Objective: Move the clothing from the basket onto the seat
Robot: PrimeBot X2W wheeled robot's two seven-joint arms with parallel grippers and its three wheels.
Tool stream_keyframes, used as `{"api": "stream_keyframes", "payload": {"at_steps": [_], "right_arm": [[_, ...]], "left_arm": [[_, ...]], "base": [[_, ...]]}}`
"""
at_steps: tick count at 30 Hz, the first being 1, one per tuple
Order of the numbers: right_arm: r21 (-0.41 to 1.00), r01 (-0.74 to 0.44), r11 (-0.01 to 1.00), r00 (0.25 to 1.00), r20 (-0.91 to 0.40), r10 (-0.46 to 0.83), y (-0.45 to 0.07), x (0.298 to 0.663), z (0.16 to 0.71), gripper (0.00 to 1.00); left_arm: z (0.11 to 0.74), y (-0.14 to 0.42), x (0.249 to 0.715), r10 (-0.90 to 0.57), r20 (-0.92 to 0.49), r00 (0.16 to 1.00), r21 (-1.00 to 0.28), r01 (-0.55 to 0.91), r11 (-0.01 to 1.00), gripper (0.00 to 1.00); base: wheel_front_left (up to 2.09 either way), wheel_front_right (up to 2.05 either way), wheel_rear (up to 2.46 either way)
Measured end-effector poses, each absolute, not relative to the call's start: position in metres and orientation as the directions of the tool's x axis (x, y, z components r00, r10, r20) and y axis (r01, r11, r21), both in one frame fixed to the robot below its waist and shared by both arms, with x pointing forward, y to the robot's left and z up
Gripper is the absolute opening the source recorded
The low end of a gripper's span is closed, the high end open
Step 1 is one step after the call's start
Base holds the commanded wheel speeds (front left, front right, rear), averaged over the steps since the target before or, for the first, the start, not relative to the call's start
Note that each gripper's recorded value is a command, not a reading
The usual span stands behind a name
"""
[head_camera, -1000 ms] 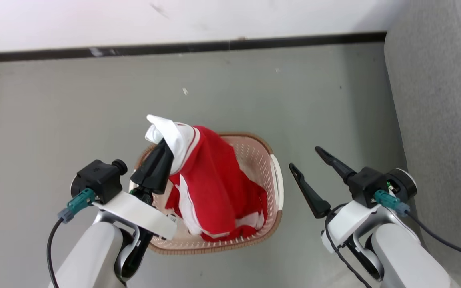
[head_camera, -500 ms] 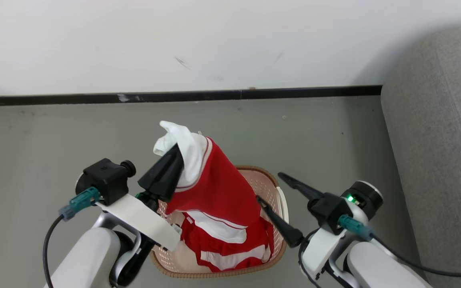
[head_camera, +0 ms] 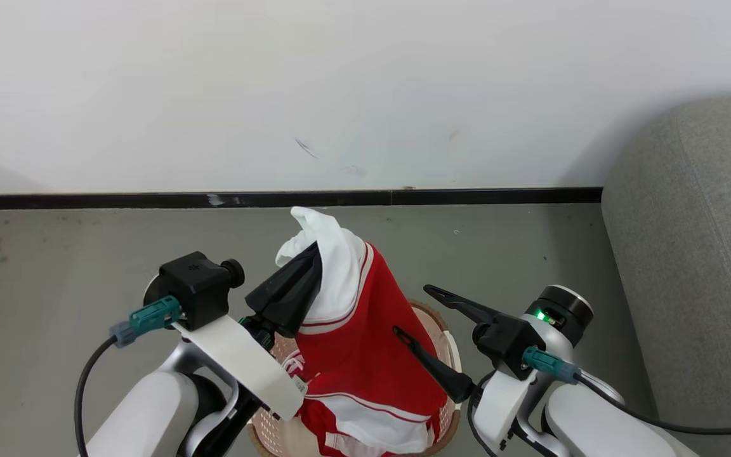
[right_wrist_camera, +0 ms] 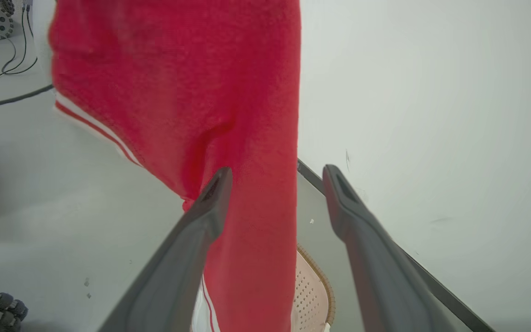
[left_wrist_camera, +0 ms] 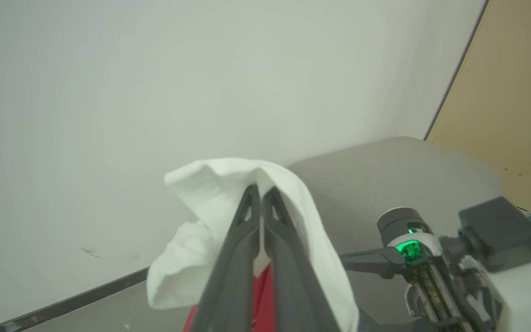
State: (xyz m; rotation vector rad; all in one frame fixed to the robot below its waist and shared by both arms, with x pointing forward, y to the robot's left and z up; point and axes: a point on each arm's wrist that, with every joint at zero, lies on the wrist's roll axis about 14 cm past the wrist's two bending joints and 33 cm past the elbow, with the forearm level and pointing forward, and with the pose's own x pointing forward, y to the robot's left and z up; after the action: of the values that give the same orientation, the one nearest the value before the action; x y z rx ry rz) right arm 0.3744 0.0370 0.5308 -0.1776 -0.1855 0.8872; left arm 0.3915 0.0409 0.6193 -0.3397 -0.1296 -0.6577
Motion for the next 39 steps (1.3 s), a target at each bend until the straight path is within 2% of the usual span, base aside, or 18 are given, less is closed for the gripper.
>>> {"api": "stream_keyframes", "payload": {"at_steps": [12, 17, 18, 19, 20, 21, 26, 33, 34, 37, 38, 39], "right_arm": [[-0.227, -0.804, 0.549, 0.547, 0.079, 0.834, 0.051, 0.355, 0.537, 1.0], [-0.2, -0.841, 0.503, 0.504, 0.048, 0.862, 0.061, 0.34, 0.528, 1.0], [-0.192, -0.844, 0.501, 0.502, 0.049, 0.864, 0.063, 0.339, 0.529, 0.93], [-0.187, -0.846, 0.5, 0.499, 0.051, 0.865, 0.064, 0.338, 0.53, 0.41], [-0.182, -0.848, 0.499, 0.498, 0.054, 0.866, 0.065, 0.337, 0.531, 0.16], [-0.173, -0.85, 0.498, 0.496, 0.058, 0.867, 0.066, 0.336, 0.532, 0.0], [-0.121, -0.852, 0.509, 0.503, 0.074, 0.861, 0.067, 0.336, 0.537, 0.0], [-0.02, -0.845, 0.534, 0.532, 0.064, 0.845, 0.062, 0.331, 0.528, 0.0], [0.004, -0.838, 0.545, 0.544, 0.065, 0.836, 0.059, 0.332, 0.527, 0.0], [0.051, -0.816, 0.575, 0.577, 0.071, 0.813, 0.051, 0.337, 0.526, 0.0], [0.06, -0.812, 0.581, 0.584, 0.073, 0.808, 0.049, 0.338, 0.526, 0.0], [0.07, -0.807, 0.586, 0.59, 0.074, 0.804, 0.048, 0.339, 0.526, 0.0]], "left_arm": [[0.656, 0.027, 0.357, -0.632, 0.284, 0.721, -0.263, 0.692, 0.672, 0.0], [0.674, 0.012, 0.339, -0.666, 0.323, 0.672, -0.315, 0.74, 0.594, 0.0], [0.677, 0.009, 0.335, -0.672, 0.332, 0.662, -0.33, 0.749, 0.575, 0.0], [0.68, 0.007, 0.332, -0.677, 0.34, 0.653, -0.344, 0.756, 0.557, 0.0], [0.683, 0.005, 0.329, -0.681, 0.345, 0.646, -0.353, 0.761, 0.544, 0.0], [0.685, 0.004, 0.327, -0.682, 0.352, 0.641, -0.367, 0.765, 0.529, 0.0], [0.692, 0.005, 0.323, -0.677, 0.36, 0.642, -0.423, 0.759, 0.495, 0.0], [0.671, 0.034, 0.342, -0.612, 0.273, 0.743, -0.48, 0.656, 0.582, 0.0], [0.663, 0.037, 0.346, -0.603, 0.25, 0.758, -0.495, 0.635, 0.593, 0.11], [0.638, 0.042, 0.353, -0.587, 0.18, 0.789, -0.545, 0.577, 0.609, 0.31], [0.63, 0.041, 0.354, -0.587, 0.159, 0.794, -0.556, 0.563, 0.611, 0.43], [0.622, 0.04, 0.354, -0.589, 0.139, 0.796, -0.567, 0.552, 0.611, 0.75]], "base": [[0.0, 0.0, 0.0], [0.0, 0.0, 0.0], [0.0, 0.0, 0.0], [0.0, 0.0, 0.0], [0.0, 0.0, 0.0], [0.0, 0.0, 0.0], [0.0, 0.0, 0.0], [0.0, 0.0, 0.0], [0.0, 0.0, 0.0], [0.0, 0.0, 0.0], [0.0, 0.0, 0.0], [0.0, 0.0, 0.0]]}}
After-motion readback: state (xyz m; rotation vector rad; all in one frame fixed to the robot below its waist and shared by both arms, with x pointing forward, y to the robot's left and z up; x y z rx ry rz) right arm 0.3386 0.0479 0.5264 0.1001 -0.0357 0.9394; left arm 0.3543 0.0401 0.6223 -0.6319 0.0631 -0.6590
